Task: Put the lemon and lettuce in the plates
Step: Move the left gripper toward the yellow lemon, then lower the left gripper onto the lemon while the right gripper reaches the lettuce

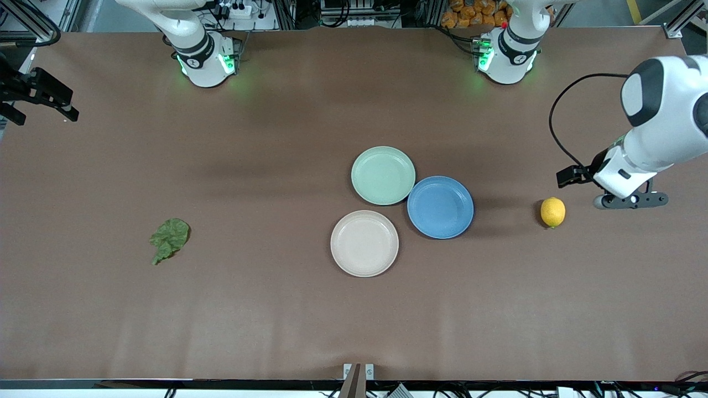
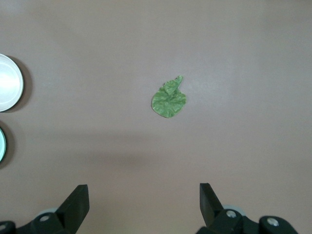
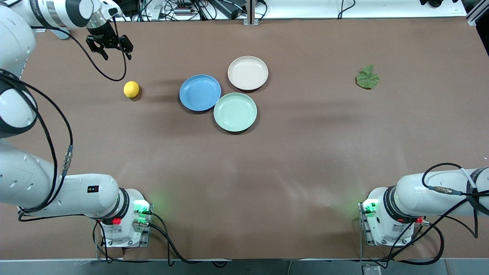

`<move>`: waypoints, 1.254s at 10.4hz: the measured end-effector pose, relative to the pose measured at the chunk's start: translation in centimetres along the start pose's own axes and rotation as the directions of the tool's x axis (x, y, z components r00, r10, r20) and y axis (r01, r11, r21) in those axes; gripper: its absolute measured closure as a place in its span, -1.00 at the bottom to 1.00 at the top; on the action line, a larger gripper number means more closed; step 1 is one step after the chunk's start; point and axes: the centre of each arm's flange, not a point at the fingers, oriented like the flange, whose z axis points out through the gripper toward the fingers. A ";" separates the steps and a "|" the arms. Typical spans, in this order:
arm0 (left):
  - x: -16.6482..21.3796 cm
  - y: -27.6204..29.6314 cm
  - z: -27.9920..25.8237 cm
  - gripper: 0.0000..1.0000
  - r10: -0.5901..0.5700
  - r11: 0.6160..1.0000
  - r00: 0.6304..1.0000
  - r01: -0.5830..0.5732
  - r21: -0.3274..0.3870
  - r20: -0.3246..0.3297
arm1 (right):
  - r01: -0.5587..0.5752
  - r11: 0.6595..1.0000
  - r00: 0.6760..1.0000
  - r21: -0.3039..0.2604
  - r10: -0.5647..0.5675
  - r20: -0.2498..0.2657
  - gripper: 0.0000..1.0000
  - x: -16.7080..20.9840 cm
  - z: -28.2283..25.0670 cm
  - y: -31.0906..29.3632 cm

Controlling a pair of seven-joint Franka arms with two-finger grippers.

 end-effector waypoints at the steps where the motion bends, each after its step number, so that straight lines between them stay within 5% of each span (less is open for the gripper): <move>1: 0.4 -0.1 1.5 -1.00 0.019 0.999 1.000 -0.019 0.033 0.015 | 0.000 1.000 1.000 0.000 0.000 -0.001 -1.00 0.0 0.0 0.0; 8: 2.7 -1.3 8.5 -1.00 0.071 0.995 0.997 -0.074 0.061 0.042 | -0.013 1.000 1.000 -0.001 0.013 -0.006 -1.00 0.6 2.3 0.7; 13: 3.8 -2.8 13.9 -1.00 0.100 0.993 0.994 -0.103 0.051 0.054 | -0.025 1.000 0.999 -0.001 0.025 0.021 -1.00 4.5 21.6 1.8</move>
